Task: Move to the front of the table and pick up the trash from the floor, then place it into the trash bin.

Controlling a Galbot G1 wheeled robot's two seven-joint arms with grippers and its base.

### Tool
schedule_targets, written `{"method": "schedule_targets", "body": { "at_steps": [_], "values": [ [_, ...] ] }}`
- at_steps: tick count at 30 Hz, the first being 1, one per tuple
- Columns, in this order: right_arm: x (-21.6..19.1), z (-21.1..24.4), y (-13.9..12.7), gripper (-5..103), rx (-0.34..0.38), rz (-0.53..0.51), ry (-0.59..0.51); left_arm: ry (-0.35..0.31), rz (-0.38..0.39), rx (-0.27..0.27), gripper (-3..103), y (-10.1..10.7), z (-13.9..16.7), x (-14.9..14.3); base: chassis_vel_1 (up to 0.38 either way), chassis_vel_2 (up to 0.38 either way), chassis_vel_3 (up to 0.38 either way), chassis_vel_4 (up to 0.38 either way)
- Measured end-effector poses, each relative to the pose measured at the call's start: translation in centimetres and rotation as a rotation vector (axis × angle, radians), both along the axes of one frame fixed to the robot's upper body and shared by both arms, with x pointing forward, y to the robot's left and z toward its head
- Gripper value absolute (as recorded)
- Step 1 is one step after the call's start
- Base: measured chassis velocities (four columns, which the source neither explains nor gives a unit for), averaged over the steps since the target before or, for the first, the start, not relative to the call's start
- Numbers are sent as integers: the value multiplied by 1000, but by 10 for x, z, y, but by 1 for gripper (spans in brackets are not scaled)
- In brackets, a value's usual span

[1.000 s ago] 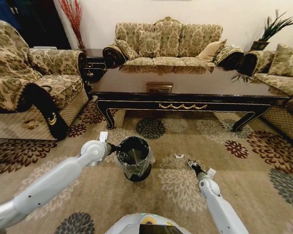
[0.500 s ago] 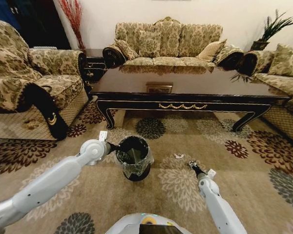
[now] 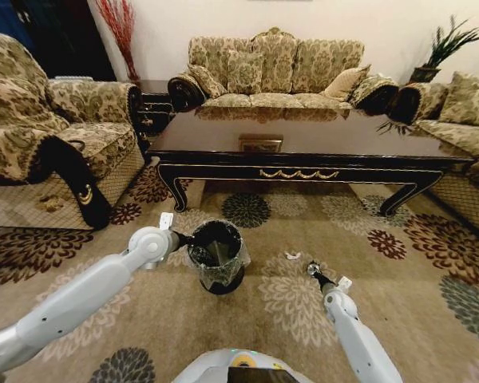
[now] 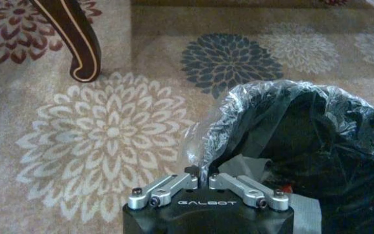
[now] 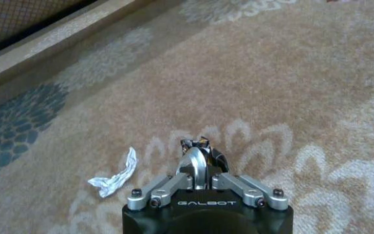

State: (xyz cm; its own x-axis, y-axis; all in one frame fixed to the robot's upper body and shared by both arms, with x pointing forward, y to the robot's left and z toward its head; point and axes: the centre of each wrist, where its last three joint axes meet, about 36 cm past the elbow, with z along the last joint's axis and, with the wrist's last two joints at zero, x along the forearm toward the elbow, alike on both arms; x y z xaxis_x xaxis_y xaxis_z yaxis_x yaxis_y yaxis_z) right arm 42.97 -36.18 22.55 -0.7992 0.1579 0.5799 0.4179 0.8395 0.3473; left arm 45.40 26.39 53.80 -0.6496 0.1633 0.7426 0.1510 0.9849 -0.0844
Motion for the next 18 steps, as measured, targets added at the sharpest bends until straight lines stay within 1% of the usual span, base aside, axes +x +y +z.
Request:
{"method": "schedule_targets", "body": {
  "at_steps": [11, 18],
  "values": [
    [-11, 21, -14, 10, -9, -3, -43, 0, -16, -3, 3, -5, 1, -2, 0, 0, 0, 0],
    [-34, 48, -28, 10, -37, 18, -78, 2, -44, -3, 3, -16, -2, -4, 0, 0, 0, 0]
  ]
}}
